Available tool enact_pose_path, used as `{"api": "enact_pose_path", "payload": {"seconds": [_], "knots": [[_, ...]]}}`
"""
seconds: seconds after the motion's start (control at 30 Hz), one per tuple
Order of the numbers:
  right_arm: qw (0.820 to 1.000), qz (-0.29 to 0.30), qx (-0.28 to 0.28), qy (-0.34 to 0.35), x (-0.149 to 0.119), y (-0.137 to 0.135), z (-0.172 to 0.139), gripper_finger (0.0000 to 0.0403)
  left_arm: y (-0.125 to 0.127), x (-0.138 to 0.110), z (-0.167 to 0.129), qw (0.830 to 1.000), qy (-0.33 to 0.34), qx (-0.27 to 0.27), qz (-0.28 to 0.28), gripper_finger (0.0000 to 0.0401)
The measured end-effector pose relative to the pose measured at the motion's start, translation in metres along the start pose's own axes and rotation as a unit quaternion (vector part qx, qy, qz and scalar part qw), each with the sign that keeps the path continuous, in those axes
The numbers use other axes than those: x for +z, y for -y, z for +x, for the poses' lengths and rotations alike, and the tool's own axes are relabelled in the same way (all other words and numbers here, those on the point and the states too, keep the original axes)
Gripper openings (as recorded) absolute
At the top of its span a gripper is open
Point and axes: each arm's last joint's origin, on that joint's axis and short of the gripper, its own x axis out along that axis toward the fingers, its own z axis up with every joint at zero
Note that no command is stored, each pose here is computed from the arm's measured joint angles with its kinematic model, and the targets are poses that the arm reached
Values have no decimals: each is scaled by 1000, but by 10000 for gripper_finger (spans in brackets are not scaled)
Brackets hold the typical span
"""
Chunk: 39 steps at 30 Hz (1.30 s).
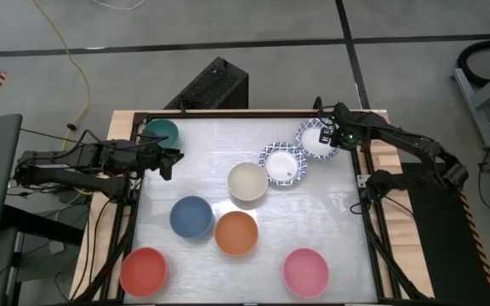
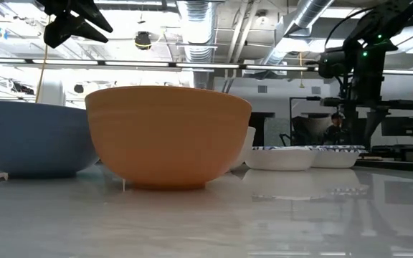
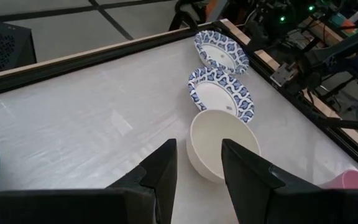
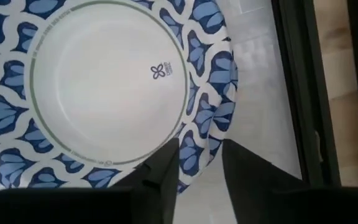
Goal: Nest bowls inside each other
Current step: Adjust the blue patterned bowl
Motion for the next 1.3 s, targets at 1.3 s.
{"api": "enact_pose_path", "payload": {"seconds": [1.3], "knots": [[915, -358, 178, 59, -49, -67, -8, 175, 19, -16, 51, 998, -52, 37, 17, 115]]}}
